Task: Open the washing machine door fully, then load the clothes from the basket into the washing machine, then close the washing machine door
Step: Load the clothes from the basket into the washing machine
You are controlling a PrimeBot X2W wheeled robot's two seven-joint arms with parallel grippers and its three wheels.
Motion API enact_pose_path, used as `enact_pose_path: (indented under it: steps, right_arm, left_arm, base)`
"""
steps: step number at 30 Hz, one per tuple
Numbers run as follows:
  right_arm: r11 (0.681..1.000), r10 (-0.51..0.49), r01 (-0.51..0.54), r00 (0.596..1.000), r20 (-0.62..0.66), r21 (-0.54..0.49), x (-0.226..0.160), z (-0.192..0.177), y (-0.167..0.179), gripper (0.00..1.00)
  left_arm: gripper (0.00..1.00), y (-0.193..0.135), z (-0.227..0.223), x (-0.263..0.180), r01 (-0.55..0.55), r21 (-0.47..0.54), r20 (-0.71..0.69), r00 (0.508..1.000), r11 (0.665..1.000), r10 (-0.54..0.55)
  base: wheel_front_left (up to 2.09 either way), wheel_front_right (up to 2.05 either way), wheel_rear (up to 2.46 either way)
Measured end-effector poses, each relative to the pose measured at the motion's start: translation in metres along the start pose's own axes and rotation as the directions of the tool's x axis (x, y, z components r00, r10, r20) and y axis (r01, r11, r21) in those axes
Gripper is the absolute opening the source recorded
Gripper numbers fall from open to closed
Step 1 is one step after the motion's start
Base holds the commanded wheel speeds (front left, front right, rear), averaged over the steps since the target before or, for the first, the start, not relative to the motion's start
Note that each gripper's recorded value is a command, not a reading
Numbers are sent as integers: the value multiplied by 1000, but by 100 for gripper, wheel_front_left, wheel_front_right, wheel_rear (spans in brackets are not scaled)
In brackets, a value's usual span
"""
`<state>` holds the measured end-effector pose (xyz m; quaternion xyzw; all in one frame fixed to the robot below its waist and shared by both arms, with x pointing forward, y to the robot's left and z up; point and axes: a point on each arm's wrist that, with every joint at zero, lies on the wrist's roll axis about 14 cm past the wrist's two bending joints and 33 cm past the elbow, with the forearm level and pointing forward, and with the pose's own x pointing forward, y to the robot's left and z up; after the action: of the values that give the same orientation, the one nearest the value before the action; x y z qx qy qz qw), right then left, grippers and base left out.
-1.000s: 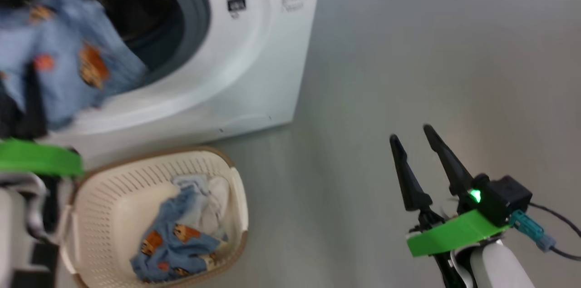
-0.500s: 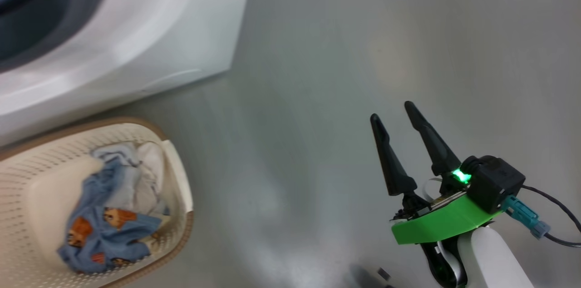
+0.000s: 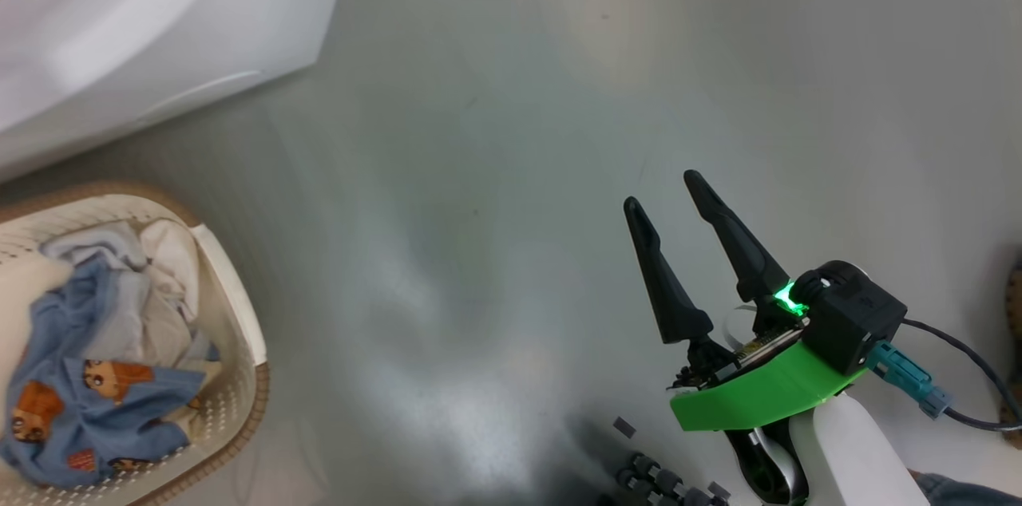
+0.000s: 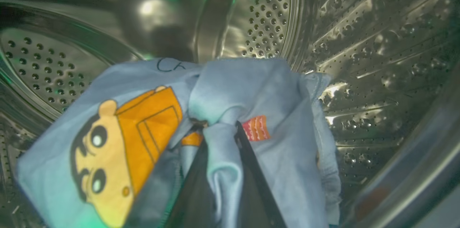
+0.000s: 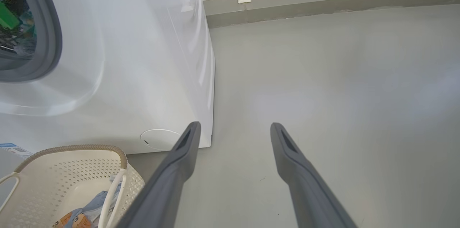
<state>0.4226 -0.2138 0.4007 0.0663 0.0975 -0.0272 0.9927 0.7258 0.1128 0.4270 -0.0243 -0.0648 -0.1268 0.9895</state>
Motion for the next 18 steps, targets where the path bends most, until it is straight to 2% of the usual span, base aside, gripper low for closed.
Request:
enact_pose_path:
  steps: [8, 18]
  right_arm:
    - [1000, -2, 2, 999, -37, -5, -1, -12, 0, 100]
    - [1000, -7, 7, 999, -39, -5, -4, -11, -1, 100]
  left_arm:
    - [0, 21, 21, 17, -56, 23, 103, 993, 998, 54]
    - [0, 20, 11, 17, -58, 36, 68, 996, 998, 55]
  base:
    - [0, 0, 0]
    - [0, 0, 0]
